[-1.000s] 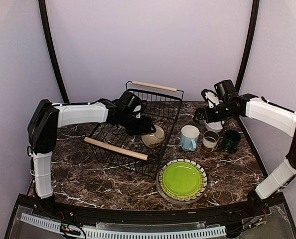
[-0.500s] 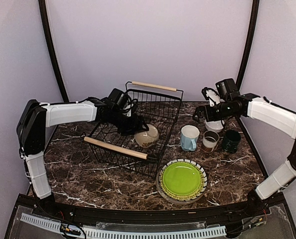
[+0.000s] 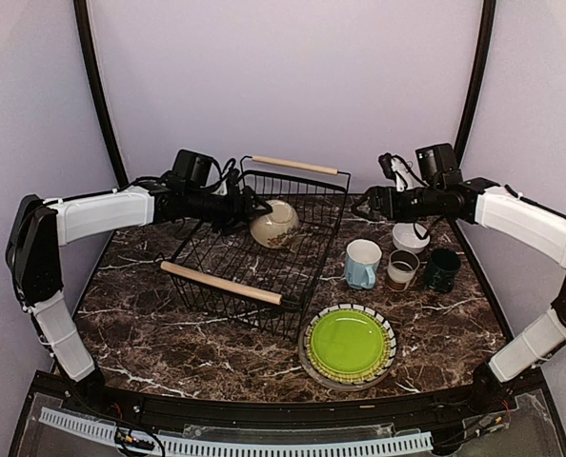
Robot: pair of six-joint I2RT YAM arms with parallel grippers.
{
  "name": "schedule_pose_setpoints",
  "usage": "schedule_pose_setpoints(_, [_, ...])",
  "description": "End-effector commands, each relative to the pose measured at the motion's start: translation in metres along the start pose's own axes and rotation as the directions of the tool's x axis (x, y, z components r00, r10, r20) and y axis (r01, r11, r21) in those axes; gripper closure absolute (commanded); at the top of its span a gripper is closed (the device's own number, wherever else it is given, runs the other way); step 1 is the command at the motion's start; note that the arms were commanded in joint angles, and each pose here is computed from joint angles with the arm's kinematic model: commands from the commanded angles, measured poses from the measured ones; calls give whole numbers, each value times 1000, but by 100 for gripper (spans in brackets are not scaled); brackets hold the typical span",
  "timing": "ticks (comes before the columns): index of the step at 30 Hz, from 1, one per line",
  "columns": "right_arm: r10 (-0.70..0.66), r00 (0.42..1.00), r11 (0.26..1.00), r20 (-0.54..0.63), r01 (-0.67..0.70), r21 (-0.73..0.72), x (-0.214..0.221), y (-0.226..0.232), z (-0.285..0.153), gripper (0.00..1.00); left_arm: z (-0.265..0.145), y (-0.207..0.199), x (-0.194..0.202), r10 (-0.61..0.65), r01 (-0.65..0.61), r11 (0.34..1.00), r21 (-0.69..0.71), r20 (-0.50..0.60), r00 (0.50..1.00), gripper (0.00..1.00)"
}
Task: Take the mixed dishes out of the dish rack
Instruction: Grab the bowl from the dish rack, then pass from the left arm to the right
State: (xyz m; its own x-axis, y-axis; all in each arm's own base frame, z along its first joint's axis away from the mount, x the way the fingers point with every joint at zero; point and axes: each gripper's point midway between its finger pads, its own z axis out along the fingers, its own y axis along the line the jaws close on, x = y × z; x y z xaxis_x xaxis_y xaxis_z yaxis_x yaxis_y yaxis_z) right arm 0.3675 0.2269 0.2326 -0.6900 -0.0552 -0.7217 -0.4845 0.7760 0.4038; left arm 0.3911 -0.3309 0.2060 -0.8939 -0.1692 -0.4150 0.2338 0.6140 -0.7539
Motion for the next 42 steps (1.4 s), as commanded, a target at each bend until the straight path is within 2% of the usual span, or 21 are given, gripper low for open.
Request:
schedule_pose_setpoints(1, [40, 993, 962, 107, -9, -273, -35, 61, -16, 1, -42, -73, -35, 16, -52, 956, 288, 127, 992, 67])
schedule_pose_setpoints(3, [63, 990, 932, 125, -13, -362, -43, 79, -19, 1, -48, -87, -41, -23, -27, 929, 369, 132, 991, 67])
schedule_pose_setpoints(6, [111, 985, 868, 130, -32, -496, -52, 104, -23, 1, -60, -109, -53, -30, -57, 879, 474, 175, 984, 67])
schedule_pose_setpoints(12, [232, 969, 723, 85, -113, -681, -56, 134, -18, 1, -78, -139, -64, -80, -66, 771, 633, 198, 977, 68])
schedule_pose_setpoints(17, [271, 962, 608, 37, -141, -781, -58, 153, -5, 2, -81, -141, -62, -118, -36, 734, 679, 178, 977, 69])
schedule_pose_setpoints(22, [263, 961, 497, 83, -61, -865, -70, 181, -13, 6, -78, -136, -56, -147, -6, 707, 707, 155, 977, 69])
schedule_pose_setpoints(27, [272, 955, 438, 120, -12, -899, -82, 195, -17, 10, -75, -134, -50, -160, 19, 693, 721, 129, 979, 69])
schedule_pose_setpoints(34, [294, 945, 361, 141, 27, -932, -87, 201, -28, 36, -69, -134, -40, -162, 41, 676, 736, 95, 982, 70])
schedule_pose_setpoints(42, [308, 940, 323, 149, 44, -945, -84, 201, -33, 83, -66, -132, -35, -169, 59, 653, 755, 69, 983, 70])
